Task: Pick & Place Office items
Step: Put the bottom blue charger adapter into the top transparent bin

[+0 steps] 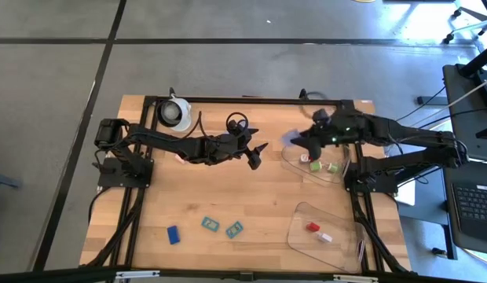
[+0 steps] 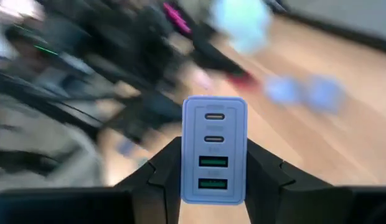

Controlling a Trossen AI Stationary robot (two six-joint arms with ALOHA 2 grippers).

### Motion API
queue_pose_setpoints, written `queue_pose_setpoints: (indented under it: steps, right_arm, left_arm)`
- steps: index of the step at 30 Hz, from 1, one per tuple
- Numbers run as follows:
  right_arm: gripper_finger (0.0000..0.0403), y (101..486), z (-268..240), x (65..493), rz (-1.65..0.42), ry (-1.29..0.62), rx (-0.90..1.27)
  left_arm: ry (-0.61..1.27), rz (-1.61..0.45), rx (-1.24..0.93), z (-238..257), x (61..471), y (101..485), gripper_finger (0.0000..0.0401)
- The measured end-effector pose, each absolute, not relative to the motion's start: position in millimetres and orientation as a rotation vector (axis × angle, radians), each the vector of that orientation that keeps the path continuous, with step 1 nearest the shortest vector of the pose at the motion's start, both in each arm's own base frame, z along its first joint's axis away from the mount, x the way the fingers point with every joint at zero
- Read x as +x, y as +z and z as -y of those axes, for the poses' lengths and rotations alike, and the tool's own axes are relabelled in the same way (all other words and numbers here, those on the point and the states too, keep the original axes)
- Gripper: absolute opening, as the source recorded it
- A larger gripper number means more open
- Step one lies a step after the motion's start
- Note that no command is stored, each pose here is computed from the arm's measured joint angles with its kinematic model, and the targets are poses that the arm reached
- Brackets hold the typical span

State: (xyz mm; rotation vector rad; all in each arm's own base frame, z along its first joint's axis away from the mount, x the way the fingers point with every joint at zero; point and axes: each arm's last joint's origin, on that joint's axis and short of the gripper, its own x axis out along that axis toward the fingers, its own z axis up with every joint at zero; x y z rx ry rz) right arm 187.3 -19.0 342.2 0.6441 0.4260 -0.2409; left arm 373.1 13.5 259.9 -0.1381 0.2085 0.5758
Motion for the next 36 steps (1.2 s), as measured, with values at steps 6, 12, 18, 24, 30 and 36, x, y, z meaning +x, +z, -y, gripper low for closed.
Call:
queue_pose_setpoints:
  steps: [6, 12, 18, 24, 30, 36]
  right_arm:
    - [0.0126, 307, 23, 159, -0.786, -0.655, 0.589]
    - [0.0126, 292, 23, 148, -0.932, -0.811, 0.566]
    - [0.0126, 252, 23, 147, -1.034, -0.867, 0.597]
    - [0.0126, 213, 18, 142, -1.115, -0.863, 0.757]
    - [0.0126, 206, 17, 140, -1.114, -0.888, 0.763]
    - [0.0132, 206, 17, 140, -1.113, -0.896, 0.751]
  left_arm:
    - [0.575, -0.209, -0.138, -13, 373, 260, 0.0294]
    - [0.575, -0.209, -0.138, -14, 373, 260, 0.0295]
    - [0.575, -0.209, -0.138, -14, 373, 260, 0.0294]
    - [0.572, -0.21, -0.138, -12, 373, 260, 0.0294]
    - [0.572, -0.21, -0.138, -12, 373, 260, 0.0295]
    - [0.572, -0.21, -0.138, -12, 373, 260, 0.0294]
